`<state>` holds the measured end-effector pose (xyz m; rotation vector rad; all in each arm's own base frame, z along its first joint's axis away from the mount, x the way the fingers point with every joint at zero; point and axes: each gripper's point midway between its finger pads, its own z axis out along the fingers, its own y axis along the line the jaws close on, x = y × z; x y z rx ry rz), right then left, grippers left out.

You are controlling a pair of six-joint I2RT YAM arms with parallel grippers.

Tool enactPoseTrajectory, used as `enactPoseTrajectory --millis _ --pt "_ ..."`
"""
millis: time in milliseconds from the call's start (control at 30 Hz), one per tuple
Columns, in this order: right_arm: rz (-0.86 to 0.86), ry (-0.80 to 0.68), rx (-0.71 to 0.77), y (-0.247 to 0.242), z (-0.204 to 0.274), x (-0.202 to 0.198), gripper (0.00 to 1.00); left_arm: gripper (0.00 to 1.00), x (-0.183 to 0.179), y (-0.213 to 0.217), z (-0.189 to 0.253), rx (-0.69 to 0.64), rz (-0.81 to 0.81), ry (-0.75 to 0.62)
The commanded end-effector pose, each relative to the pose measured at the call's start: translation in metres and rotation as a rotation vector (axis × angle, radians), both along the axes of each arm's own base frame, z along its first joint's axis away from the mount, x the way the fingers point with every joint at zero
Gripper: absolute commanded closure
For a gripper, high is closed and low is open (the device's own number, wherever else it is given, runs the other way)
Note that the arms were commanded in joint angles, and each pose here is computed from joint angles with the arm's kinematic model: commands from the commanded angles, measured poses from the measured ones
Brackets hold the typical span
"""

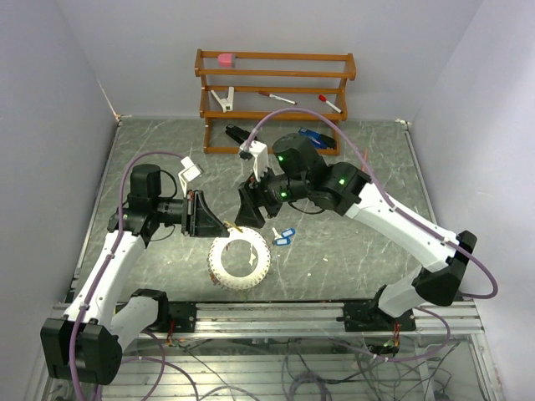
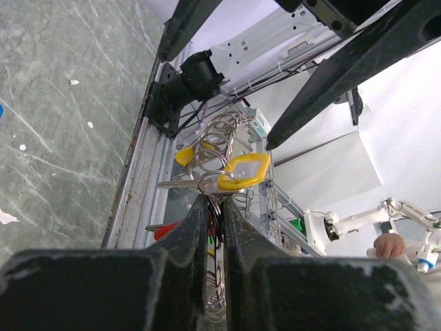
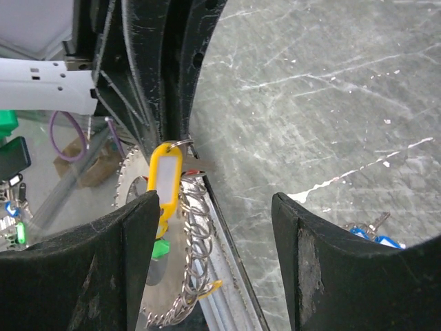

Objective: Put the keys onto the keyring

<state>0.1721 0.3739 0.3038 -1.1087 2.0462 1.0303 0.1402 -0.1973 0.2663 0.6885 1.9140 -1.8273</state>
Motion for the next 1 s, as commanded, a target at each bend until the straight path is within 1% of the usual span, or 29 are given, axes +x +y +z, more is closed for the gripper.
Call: enactPoseTrajectory --millis 0,200,400,700,967 --pt "-0.007 -0.034 -0.031 0.004 -0.010 0.008 0.34 0.93 -0.006 0.000 0.017 -0.027 -0.037 -0.018" --pt "-0.009 -0.045 -0.021 0.004 -0.004 0.006 0.34 0.93 -0.004 0.000 0.016 -0.025 -0.036 -0.023" --pt "-0.061 -0.101 -0.026 -0.002 0.004 0.012 0.34 0.93 0.002 -0.001 0.014 -0.016 -0.021 -0.023" --pt "-0.075 -0.155 -0.011 -0.003 0.020 0.008 0.34 0.93 0.010 -0.002 0.011 -0.004 -0.004 -0.017" --pt "-0.065 -0.162 -0.039 -0.002 0.009 0.001 0.34 0.93 0.013 -0.002 0.013 0.002 0.002 -0.033"
